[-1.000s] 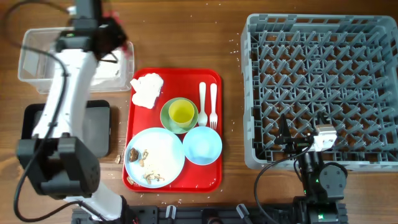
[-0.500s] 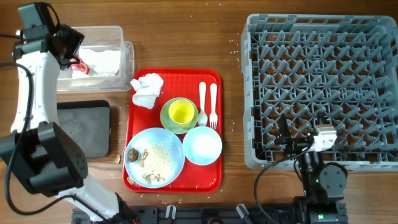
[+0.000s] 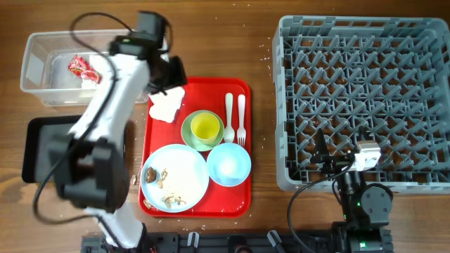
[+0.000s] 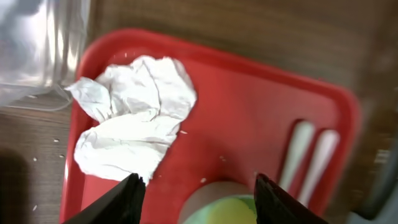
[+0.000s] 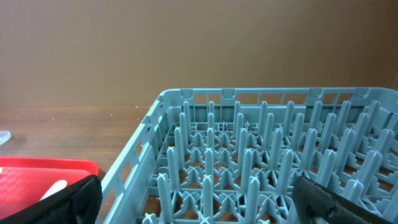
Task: Sort waste into correct bins and load items into the dishwasher rack
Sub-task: 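Grasp the remaining napkin with the left gripper and drop it in the bin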
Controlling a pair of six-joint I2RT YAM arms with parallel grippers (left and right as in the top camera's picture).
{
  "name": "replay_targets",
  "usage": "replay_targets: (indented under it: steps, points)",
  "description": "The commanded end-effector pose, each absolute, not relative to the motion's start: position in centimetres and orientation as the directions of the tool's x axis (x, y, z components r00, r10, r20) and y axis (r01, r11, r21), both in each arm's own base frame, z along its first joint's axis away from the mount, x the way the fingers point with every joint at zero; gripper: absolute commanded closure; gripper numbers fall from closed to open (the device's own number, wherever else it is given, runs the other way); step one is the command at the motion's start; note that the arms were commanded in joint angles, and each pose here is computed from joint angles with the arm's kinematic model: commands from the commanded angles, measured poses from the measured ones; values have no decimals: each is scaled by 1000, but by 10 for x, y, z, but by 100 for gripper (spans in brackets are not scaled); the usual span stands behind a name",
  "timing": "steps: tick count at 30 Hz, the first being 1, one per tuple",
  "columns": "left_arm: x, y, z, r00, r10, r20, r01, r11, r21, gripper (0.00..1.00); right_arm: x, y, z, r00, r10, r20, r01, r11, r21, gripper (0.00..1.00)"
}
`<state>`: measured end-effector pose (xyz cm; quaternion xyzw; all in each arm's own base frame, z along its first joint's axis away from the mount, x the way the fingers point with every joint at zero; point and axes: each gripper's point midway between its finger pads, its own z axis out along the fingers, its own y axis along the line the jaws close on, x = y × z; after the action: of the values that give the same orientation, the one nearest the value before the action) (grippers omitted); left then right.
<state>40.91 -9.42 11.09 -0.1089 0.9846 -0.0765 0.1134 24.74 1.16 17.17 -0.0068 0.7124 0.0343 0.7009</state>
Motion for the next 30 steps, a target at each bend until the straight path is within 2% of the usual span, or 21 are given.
replay_targets:
  steps: [1, 8, 9, 10, 12, 15, 18, 20, 23, 25, 30]
  points:
    - [404, -80, 54, -958, -259, -122, -258, 966, -25, 43, 247, 13, 173, -9, 26, -1000, -68, 997, 27, 0]
    - [400, -77, -5, -967, -255, -26, -256, 966, 39, 41, 247, 13, 173, -9, 26, -1000, -68, 997, 26, 0]
    - [401, -77, -10, -967, -255, -23, -256, 966, 39, 46, 247, 13, 173, -9, 26, -1000, -68, 997, 27, 0]
    - [401, -78, -11, -967, -255, -21, -256, 966, 38, 57, 247, 13, 173, -9, 26, -1000, -68, 997, 27, 0]
    - [402, -78, -10, -967, -255, -25, -256, 966, 36, 96, 247, 13, 173, -9, 26, -1000, -68, 997, 27, 0]
    - [406, -79, 14, -965, -256, -51, -257, 966, 23, 96, 247, 13, 173, -9, 26, -1000, -68, 997, 27, 0]
    - [433, -81, 87, -938, -276, -210, -270, 961, -60, 96, 247, 13, 173, -9, 26, -1000, -68, 997, 27, 0]
    - [455, -72, 141, -877, -307, -369, -279, 952, -129, 96, 247, 13, 173, -9, 26, -1000, -68, 997, 27, 0]
    - [486, -19, 200, -691, -419, -589, -412, 898, -156, 96, 247, 13, 173, -9, 26, -1000, -68, 997, 27, 0]
    - [500, 27, 213, -574, -485, -660, -518, 839, -166, 96, 247, 13, 173, -9, 26, -1000, -68, 997, 27, 0]
    - [500, 108, 195, -459, -613, -643, -674, 711, -197, 96, 247, 13, 173, -9, 26, -1000, -68, 997, 27, 0]
